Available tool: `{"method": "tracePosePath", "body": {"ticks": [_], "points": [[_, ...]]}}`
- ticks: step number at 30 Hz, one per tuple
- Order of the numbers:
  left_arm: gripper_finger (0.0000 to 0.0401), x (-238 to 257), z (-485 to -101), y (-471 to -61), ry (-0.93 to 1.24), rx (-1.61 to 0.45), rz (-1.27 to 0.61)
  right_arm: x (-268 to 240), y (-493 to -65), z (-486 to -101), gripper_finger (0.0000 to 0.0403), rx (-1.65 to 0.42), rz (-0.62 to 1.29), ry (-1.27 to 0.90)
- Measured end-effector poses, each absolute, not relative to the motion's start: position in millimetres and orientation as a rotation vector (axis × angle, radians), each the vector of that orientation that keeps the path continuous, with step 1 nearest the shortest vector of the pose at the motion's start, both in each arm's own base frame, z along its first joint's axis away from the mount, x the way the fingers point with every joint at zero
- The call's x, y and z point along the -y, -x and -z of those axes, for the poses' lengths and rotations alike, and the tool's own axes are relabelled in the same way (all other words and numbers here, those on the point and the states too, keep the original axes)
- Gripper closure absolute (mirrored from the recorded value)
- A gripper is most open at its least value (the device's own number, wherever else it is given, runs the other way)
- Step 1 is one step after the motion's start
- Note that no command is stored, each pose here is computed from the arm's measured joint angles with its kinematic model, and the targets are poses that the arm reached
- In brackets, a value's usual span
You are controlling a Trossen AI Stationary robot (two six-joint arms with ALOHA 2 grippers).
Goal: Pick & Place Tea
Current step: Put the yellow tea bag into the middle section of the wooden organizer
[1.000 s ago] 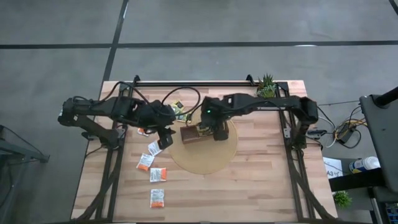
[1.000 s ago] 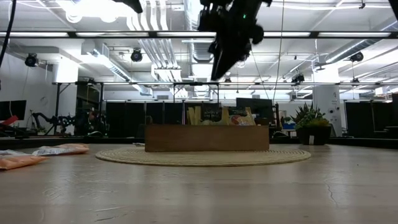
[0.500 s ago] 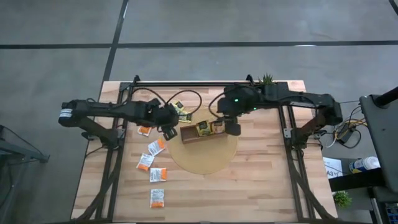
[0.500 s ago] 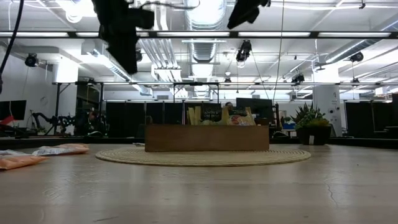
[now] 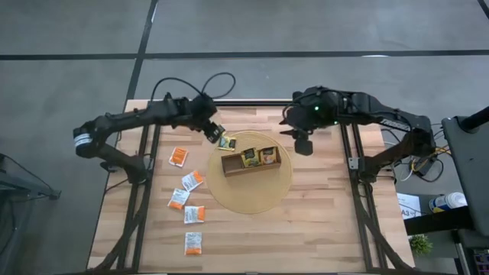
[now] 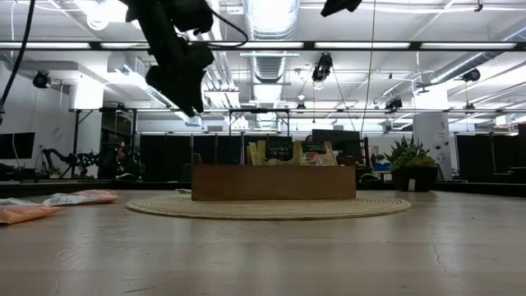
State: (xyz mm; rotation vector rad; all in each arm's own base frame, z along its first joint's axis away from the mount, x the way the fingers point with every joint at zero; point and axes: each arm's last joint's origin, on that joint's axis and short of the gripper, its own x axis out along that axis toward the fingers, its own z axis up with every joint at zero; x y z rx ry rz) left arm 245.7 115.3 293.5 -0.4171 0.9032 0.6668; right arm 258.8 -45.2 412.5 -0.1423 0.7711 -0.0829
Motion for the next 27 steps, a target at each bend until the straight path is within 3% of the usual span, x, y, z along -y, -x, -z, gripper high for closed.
{"method": "tracePosePath", "body": {"ticks": [7,19,27], "points": [[0.0225,-146,-277,-247,0.372,-0.964,-0.682,52,-248,-420,0.0265,-0.736,0.122,0.126],[0.0218,-194,-212,-263,0.417,-1.155,-0.684,55,-245,-423,0.0269,-0.71,0.194,-0.025],[0.0135,-209,-196,-266,0.475,-1.248,-0.645,55,-245,-423,0.0271,-0.707,0.208,-0.059]]}}
